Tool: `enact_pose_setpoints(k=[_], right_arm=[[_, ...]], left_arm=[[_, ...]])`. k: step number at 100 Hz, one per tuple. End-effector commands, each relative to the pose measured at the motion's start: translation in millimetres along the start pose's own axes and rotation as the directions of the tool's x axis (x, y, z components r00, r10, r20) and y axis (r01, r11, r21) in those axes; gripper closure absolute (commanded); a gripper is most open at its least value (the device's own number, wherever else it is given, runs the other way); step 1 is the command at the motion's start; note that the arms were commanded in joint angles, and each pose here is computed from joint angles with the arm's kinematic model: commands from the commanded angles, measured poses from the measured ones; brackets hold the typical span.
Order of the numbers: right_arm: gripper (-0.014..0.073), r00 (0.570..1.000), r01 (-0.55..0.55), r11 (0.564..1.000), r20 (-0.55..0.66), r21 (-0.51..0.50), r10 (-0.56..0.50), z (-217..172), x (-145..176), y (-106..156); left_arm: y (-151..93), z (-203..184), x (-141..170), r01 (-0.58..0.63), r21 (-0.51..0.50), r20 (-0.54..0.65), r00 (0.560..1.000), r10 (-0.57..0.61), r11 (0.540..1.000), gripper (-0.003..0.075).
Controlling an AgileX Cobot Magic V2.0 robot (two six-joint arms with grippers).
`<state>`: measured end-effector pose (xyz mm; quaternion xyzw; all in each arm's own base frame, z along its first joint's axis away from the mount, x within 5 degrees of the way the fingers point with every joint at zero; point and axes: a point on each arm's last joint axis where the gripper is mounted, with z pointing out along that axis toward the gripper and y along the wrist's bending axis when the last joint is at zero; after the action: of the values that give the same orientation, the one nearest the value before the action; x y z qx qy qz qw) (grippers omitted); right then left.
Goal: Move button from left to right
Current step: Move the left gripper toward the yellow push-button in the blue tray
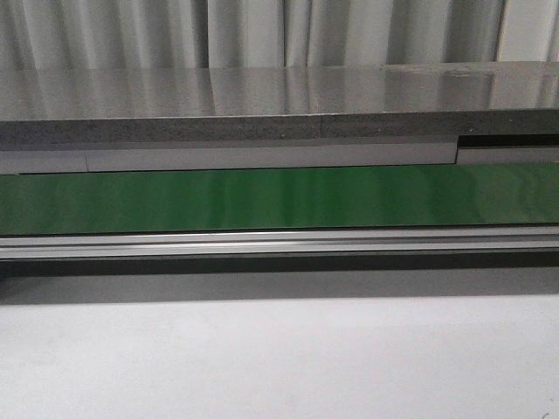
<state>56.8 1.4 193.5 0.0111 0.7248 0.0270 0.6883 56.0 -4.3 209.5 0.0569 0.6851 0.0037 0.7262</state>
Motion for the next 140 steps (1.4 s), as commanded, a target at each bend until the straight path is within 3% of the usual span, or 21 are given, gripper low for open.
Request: enact_pose_setpoints(k=[1, 52, 84, 115, 140], right_arm=[[0.0662, 0.993, 0.009, 1.0, 0.121, -0.009, -0.008, -3, -14, 1], [0.0662, 0.993, 0.009, 1.0, 0.121, -0.009, -0.008, -3, -14, 1], [0.0662, 0.993, 0.009, 1.0, 0.121, -0.009, -0.008, -3, -14, 1], [0.0662, 0.993, 0.009, 1.0, 0.121, -0.009, -0.008, -3, -14, 1], [0.0662, 0.993, 0.009, 1.0, 0.121, -0.009, -0.008, -3, -14, 1]], left_arm=[[0, -2, 3, 0.011, -0.003, 0.073, 0.997, -0.011, 1.0, 0.074], [0, -2, 0, 0.011, -0.004, 0.097, 0.995, -0.011, 1.0, 0.074], [2, -6, -28, 0.005, -0.011, 0.185, 0.983, -0.003, 1.0, 0.074], [9, -2, -94, 0.004, -0.014, 0.036, 0.999, -0.004, 1.0, 0.074], [16, 26, -136, -0.028, -0.014, -0.257, 0.966, 0.023, 1.0, 0.074]])
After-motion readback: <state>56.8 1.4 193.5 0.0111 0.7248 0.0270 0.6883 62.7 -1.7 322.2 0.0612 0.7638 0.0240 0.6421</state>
